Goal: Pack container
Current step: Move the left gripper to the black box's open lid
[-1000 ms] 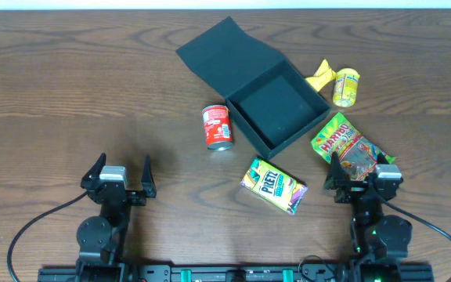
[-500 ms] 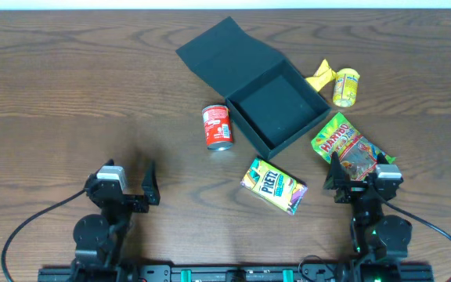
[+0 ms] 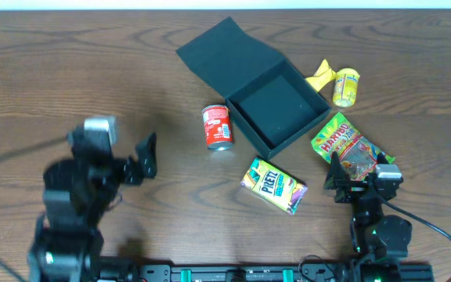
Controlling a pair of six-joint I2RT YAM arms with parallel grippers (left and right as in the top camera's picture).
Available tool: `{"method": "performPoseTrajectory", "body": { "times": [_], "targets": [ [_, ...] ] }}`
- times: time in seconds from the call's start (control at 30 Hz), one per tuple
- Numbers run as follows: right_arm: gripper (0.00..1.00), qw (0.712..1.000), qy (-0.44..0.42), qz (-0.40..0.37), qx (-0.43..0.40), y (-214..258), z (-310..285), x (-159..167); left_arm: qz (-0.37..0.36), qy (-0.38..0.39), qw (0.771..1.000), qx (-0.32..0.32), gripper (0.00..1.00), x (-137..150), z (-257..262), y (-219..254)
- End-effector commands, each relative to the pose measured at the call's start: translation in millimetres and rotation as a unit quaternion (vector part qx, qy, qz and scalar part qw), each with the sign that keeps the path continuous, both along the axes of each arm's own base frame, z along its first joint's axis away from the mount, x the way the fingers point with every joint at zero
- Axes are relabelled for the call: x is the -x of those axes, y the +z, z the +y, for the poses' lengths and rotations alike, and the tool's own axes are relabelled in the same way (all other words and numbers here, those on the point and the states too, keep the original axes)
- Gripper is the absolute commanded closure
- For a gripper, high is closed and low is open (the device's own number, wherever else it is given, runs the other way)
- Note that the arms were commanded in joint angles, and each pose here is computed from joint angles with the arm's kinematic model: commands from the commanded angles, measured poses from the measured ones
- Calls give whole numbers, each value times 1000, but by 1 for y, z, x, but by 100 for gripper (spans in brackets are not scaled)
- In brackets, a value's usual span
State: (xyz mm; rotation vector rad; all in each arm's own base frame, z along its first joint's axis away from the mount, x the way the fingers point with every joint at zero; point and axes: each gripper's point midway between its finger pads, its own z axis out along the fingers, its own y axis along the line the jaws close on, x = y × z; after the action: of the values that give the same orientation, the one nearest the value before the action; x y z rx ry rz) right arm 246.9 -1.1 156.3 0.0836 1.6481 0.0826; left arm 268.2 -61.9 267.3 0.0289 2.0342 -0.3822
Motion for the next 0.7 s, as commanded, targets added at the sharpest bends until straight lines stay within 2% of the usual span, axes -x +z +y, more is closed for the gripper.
{"method": "performPoseTrajectory", "body": {
  "times": [0.0, 0.23, 0.4, 0.6, 0.67],
  "targets": [
    [1, 1000, 3, 3, -6, -2, 1, 0, 23, -43, 999, 21, 5, -13, -27, 30],
    [1, 1000, 3, 3, -6, -2, 1, 0, 108, -134, 982, 81, 5, -21, -120, 51],
    [1, 1000, 3, 3, -6, -2, 1, 0, 157, -210, 959, 107, 5, -8, -191, 32],
    [1, 1000, 3, 3, -6, -2, 2, 0, 219, -207, 939, 163, 3, -11, -245, 7],
    [1, 1000, 3, 3, -6, -2, 2, 0, 262, -178, 932, 174, 2, -12, -254, -14]
  ]
}}
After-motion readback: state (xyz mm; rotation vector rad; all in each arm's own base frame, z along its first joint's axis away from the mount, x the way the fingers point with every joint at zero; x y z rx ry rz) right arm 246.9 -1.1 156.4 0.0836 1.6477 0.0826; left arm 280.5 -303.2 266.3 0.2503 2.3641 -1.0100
